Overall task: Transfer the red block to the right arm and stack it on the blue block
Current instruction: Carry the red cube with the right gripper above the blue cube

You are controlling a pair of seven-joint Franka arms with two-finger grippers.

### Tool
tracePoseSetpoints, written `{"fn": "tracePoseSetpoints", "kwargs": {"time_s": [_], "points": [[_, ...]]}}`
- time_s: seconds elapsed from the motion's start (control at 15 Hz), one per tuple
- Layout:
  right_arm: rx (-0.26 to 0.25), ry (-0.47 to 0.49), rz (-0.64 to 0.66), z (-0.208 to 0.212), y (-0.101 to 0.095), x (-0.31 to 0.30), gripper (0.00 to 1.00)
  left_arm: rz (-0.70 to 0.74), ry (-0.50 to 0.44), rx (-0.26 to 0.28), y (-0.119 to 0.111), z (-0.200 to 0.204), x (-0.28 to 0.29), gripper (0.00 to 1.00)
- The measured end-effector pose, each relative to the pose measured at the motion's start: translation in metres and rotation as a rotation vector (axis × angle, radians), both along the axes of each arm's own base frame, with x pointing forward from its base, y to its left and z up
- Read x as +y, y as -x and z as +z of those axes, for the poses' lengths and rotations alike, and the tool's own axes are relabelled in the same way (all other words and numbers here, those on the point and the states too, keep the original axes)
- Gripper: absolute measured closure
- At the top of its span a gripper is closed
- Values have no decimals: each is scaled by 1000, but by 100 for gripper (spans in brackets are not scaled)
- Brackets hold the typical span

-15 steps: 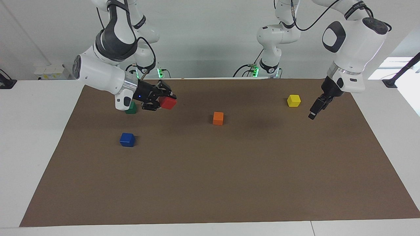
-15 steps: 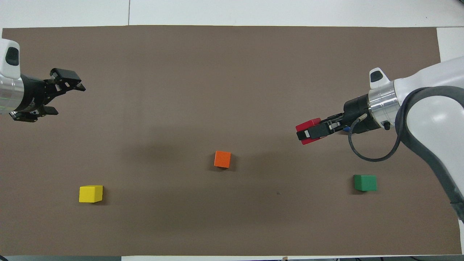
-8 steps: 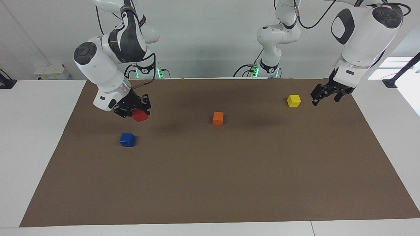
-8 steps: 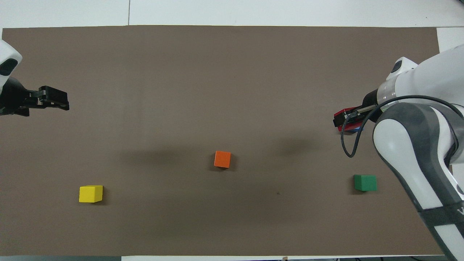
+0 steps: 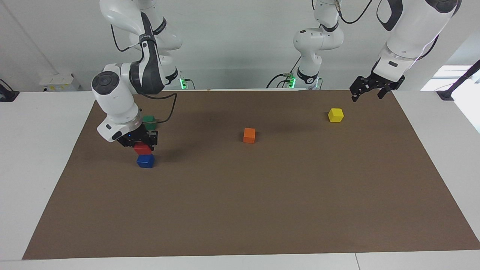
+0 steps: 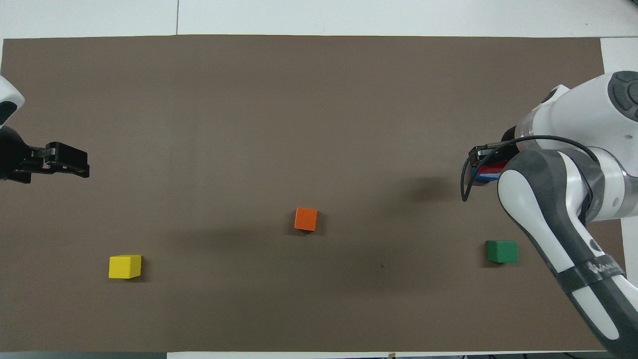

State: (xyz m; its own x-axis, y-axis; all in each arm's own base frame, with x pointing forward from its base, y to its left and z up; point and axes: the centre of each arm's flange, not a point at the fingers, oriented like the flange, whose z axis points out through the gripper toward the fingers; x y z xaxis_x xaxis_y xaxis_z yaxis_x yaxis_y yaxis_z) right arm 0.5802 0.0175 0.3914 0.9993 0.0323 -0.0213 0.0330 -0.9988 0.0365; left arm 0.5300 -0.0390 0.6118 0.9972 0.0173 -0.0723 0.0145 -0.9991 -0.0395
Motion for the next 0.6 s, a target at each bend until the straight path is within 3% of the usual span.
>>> {"fn": "tracePoseSetpoints", "kwargs": {"time_s": [0.6], "points": [[-16, 24, -14, -43, 13, -13, 43, 4, 40, -48, -7, 18, 7, 0]]}}
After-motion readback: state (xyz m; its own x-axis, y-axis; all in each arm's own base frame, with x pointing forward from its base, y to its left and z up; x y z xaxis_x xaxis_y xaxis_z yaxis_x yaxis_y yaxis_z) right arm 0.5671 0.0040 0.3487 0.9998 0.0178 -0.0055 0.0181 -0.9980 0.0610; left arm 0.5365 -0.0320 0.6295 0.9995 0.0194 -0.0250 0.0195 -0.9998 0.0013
